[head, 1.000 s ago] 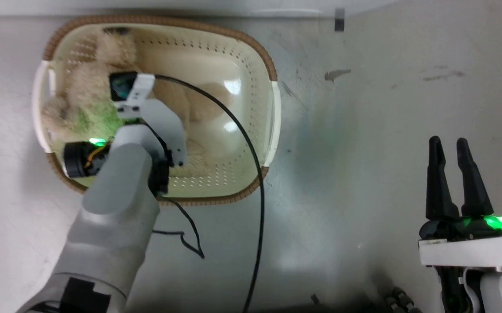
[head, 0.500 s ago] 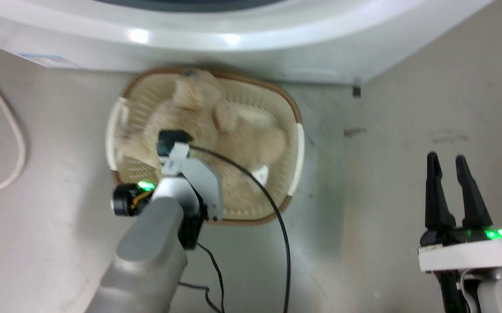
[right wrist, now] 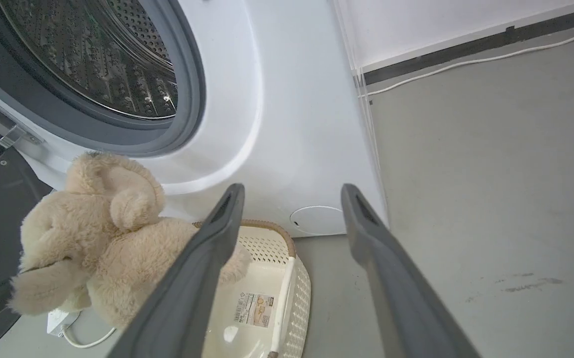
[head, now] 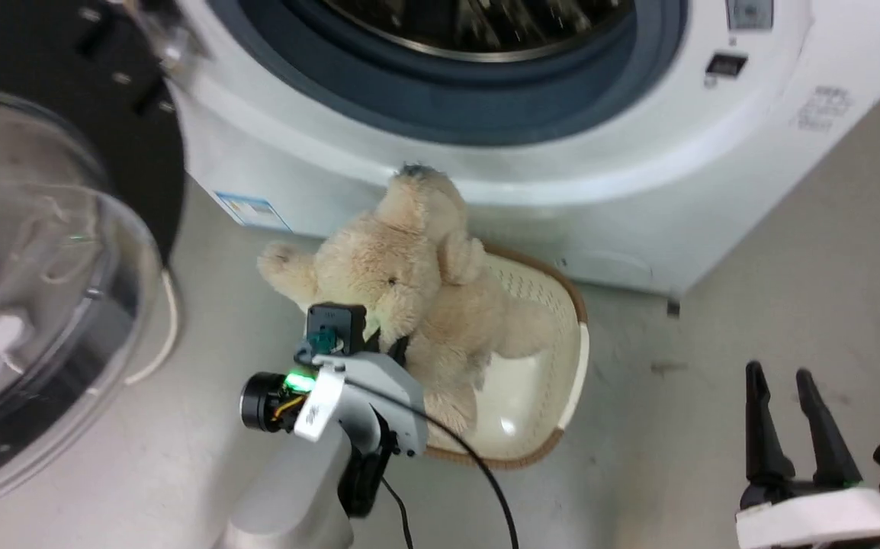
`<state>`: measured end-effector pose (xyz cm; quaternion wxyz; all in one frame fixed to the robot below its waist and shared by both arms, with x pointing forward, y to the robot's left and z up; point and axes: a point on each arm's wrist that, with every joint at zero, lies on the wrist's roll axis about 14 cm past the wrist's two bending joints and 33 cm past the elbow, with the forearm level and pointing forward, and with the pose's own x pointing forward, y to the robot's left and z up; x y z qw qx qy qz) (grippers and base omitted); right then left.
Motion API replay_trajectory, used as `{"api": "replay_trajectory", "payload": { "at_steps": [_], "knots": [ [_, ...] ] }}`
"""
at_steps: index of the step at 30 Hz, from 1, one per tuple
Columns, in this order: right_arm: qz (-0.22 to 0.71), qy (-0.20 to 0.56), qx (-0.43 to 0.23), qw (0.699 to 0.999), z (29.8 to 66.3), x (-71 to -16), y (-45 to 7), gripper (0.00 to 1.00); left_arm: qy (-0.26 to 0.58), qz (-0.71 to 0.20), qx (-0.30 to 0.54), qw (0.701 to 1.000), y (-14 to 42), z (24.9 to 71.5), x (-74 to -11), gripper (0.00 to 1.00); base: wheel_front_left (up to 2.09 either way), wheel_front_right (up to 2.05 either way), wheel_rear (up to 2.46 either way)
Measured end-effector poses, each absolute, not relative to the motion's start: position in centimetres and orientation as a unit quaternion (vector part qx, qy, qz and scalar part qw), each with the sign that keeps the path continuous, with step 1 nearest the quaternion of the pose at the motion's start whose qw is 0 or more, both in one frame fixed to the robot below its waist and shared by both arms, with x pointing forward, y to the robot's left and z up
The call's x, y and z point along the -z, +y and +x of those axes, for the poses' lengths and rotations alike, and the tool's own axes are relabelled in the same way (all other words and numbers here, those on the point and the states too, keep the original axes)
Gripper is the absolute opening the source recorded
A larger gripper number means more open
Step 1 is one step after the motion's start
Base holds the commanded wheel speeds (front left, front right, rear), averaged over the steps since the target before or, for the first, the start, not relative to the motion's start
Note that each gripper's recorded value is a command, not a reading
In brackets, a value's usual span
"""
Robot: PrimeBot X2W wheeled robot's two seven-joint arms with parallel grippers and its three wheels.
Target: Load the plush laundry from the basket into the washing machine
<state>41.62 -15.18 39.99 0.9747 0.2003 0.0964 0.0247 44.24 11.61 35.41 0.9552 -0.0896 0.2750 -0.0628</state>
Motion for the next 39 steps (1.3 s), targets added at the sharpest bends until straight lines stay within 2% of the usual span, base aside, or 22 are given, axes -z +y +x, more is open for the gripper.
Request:
{"api": "replay_trajectory", "payload": {
  "at_steps": [6,14,23,39],
  "knots": [
    [0.197,0.073,-0.044,0.977,40.6,-42.4,-14.4,1.0,0.164,-0.103,0.061,0.979,12.1,44.3,-41.4,0.0,0.0,0.0,0.0],
    [0.191,0.051,-0.048,0.979,39.4,-44.3,-14.6,1.0,0.058,-0.081,0.069,0.993,13.3,44.5,-47.1,0.0,0.0,0.0,0.0],
    [0.179,0.055,-0.038,0.982,39.2,-43.9,-15.4,1.0,0.02,-0.067,0.076,0.995,13.4,46.5,-48.9,0.0,0.0,0.0,0.0],
    [0.171,0.086,-0.003,0.981,40.6,-40.7,-17.3,1.0,-0.033,-0.049,0.088,0.994,13.6,56.7,-51.4,0.0,0.0,0.0,0.0]
  ]
}}
